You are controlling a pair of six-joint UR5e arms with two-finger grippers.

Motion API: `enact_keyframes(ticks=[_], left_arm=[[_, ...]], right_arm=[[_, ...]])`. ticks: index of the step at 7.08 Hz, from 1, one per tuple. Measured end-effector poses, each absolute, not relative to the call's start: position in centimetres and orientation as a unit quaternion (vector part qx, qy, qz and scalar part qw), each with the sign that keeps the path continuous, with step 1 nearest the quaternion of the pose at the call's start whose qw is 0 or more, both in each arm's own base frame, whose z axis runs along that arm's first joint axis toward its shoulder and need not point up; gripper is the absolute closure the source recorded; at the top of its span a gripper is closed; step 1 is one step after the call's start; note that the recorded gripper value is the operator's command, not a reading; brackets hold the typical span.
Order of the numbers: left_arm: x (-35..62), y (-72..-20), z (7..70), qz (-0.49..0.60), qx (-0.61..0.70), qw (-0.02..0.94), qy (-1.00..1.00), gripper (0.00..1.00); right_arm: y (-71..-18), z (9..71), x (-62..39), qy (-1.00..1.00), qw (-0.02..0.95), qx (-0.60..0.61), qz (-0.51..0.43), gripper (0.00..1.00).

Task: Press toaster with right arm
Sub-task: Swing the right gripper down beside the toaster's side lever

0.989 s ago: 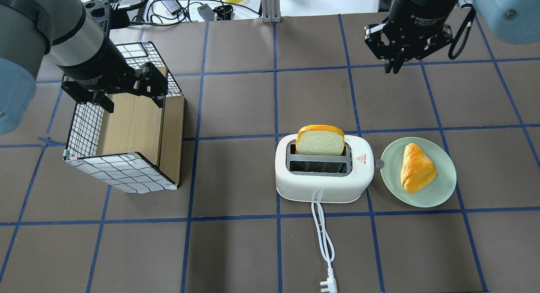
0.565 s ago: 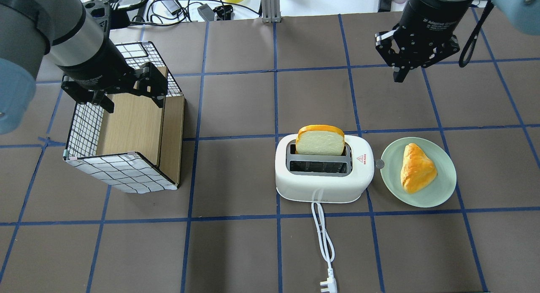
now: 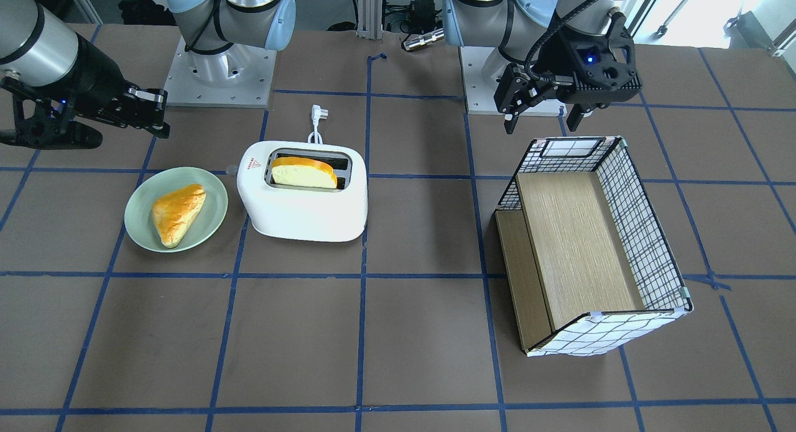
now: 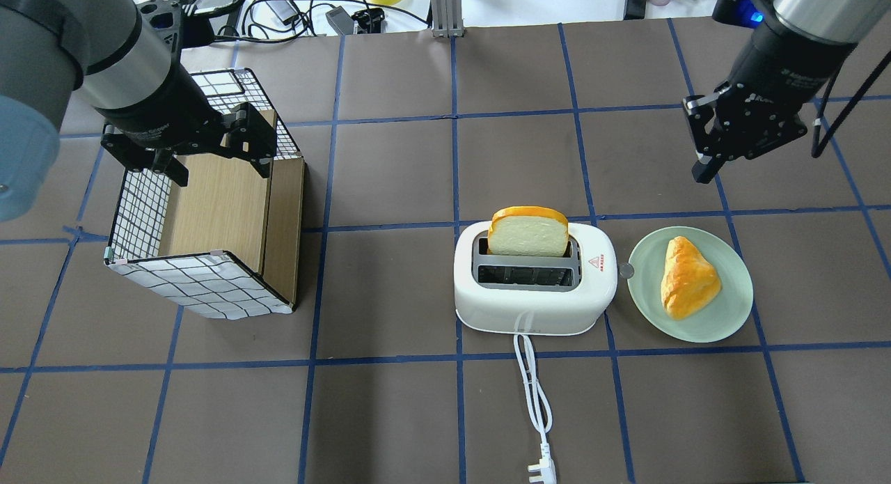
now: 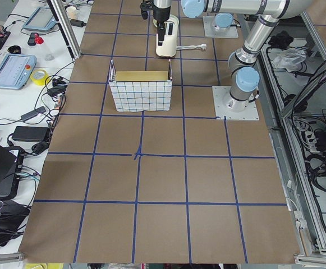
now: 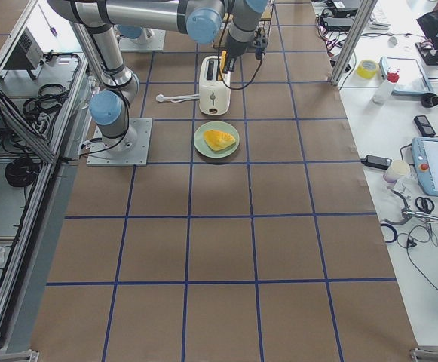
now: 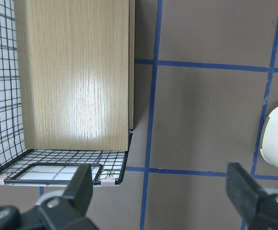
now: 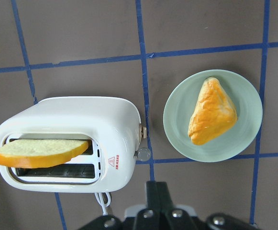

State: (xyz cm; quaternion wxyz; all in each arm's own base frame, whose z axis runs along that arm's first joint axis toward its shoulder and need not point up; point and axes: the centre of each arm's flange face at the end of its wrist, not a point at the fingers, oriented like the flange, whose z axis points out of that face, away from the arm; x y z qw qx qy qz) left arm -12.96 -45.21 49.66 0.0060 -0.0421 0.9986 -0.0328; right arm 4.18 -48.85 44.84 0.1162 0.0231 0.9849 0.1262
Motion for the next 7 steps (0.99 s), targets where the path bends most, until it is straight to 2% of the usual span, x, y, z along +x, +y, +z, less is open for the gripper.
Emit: enact_keyframes(ticks=[4,7], left_arm=[[-13.0,-45.2,49.7,-0.033,-0.042,0.006,0.999,0.00],[-13.0,-45.2,49.7,-0.033,-0.042,0.006,0.999,0.00]], right_arm=[[-46.7,36.0,-1.4,0.946,0.304,-0.013,0.110,1.00],[-45.1,32.3,-2.1,0.917,0.389,-0.005,0.090,1.00]])
